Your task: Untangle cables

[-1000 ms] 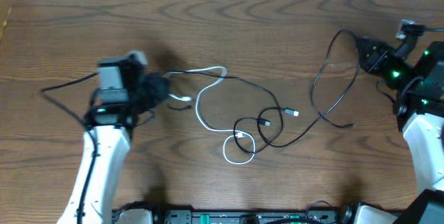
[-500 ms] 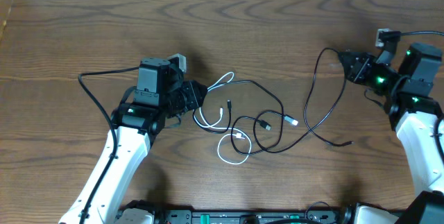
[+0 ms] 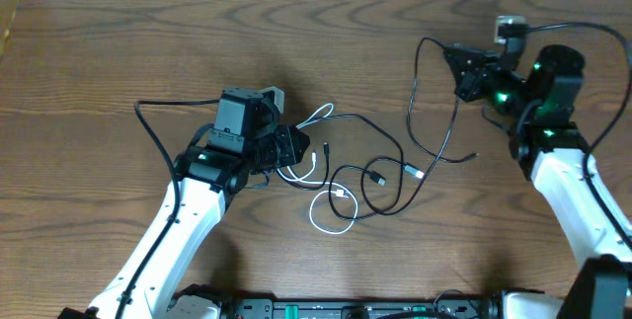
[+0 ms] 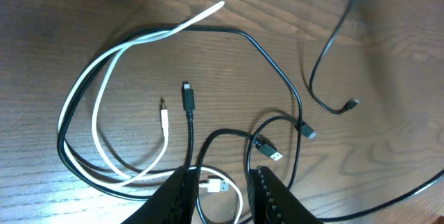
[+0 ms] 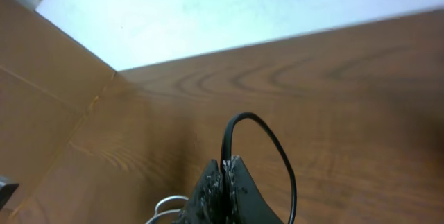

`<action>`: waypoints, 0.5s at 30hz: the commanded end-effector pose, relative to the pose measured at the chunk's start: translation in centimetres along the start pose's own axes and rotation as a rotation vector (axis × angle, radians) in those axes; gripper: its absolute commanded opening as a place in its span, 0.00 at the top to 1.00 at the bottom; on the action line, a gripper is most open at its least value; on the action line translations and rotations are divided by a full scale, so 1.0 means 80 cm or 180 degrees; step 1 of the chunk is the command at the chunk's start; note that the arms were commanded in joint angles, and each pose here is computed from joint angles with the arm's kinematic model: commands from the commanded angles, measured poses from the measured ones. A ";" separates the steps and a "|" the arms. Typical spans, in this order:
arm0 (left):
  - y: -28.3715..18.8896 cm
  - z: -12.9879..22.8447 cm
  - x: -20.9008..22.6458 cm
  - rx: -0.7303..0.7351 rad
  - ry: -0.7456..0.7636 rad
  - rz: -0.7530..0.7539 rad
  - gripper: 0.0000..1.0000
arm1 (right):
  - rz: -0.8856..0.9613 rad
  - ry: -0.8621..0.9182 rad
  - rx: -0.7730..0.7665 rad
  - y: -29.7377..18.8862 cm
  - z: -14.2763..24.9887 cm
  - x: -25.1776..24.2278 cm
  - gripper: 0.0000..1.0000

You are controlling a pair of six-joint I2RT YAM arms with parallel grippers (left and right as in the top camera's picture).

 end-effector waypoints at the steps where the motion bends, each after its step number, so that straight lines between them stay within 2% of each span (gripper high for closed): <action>1: 0.003 0.002 0.004 0.0017 0.0017 -0.0058 0.71 | 0.0050 0.0154 0.0126 0.024 0.006 -0.016 0.99; 6: 0.003 0.008 0.008 0.0088 -0.0017 -0.0110 0.71 | -0.0158 0.0252 0.0442 0.055 0.019 -0.031 0.99; 11: 0.003 0.013 0.012 0.0159 -0.0037 -0.0162 0.71 | -0.0159 0.0266 0.0530 0.062 0.010 -0.032 0.99; 12: 0.003 0.013 0.012 0.0157 -0.0033 -0.0165 0.71 | -0.0168 0.0250 0.0549 0.061 0.008 -0.031 0.89; 13: 0.003 0.012 0.013 0.0146 -0.0027 -0.0179 0.71 | -0.0174 0.0239 0.0583 0.061 0.007 -0.029 0.72; 14: 0.003 0.012 0.014 0.0130 -0.0027 -0.0204 0.71 | -0.0170 0.0234 0.0615 0.060 0.006 -0.028 0.61; 15: 0.002 0.011 0.015 0.0115 -0.0026 -0.0223 0.71 | -0.0163 0.0223 0.0661 0.060 0.006 -0.026 0.61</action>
Point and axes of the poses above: each gripper's point midway between its finger pads, its own y axis out along the fingers, its own x axis along the line the jaws close on, z = x × y, the point moved 6 cm from there along -y, back along the fingers, and after that the axes turned 6 degrees about -y, right-handed, at the moved point
